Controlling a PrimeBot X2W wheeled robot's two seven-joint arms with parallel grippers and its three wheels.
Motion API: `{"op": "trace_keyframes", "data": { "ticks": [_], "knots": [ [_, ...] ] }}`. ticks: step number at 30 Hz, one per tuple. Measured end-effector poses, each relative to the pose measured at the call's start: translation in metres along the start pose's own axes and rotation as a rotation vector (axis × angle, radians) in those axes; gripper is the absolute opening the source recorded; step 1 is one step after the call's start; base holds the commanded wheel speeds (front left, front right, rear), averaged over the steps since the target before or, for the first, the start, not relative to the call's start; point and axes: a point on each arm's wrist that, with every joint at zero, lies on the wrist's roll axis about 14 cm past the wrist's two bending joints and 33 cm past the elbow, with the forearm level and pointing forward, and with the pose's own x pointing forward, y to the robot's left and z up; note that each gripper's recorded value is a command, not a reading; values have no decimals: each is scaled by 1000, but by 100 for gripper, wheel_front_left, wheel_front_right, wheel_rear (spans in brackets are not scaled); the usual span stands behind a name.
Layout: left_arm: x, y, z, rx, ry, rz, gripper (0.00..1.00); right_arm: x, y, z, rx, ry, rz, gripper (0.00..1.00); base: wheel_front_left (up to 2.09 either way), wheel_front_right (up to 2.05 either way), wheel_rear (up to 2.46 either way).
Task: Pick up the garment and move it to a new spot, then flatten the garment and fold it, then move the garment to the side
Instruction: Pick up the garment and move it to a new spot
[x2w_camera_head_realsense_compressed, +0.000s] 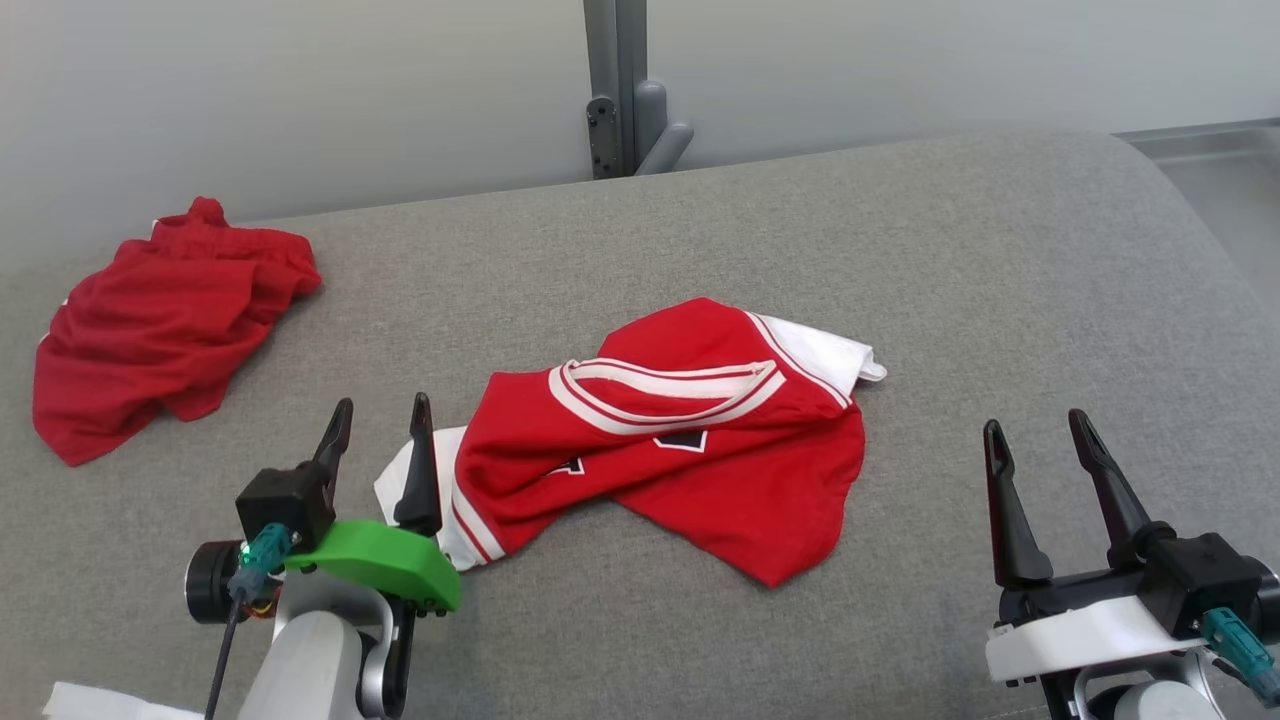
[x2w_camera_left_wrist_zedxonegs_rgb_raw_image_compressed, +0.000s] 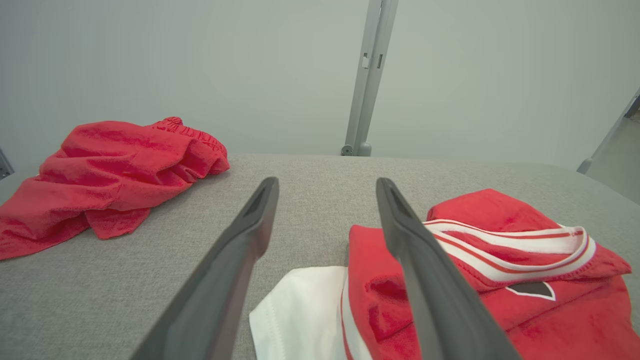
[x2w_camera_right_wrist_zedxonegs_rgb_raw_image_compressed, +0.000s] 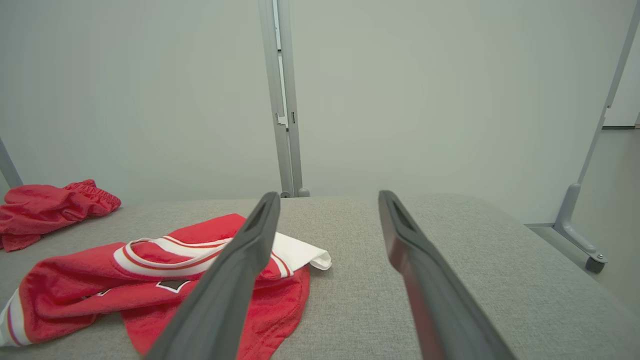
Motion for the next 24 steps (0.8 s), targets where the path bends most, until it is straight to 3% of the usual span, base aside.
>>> {"op": "trace_keyframes", "data": {
  "ticks": [12, 24],
  "knots": [
    [-57, 24, 13, 7, -73, 91, 100, -3, 9, 13, -11, -40, 30, 100, 0, 0, 0],
    [-91, 21, -3, -8, -37, 119, 100, -12, 10, 6, 13, -15, 31, 100, 0, 0, 0]
  ]
}}
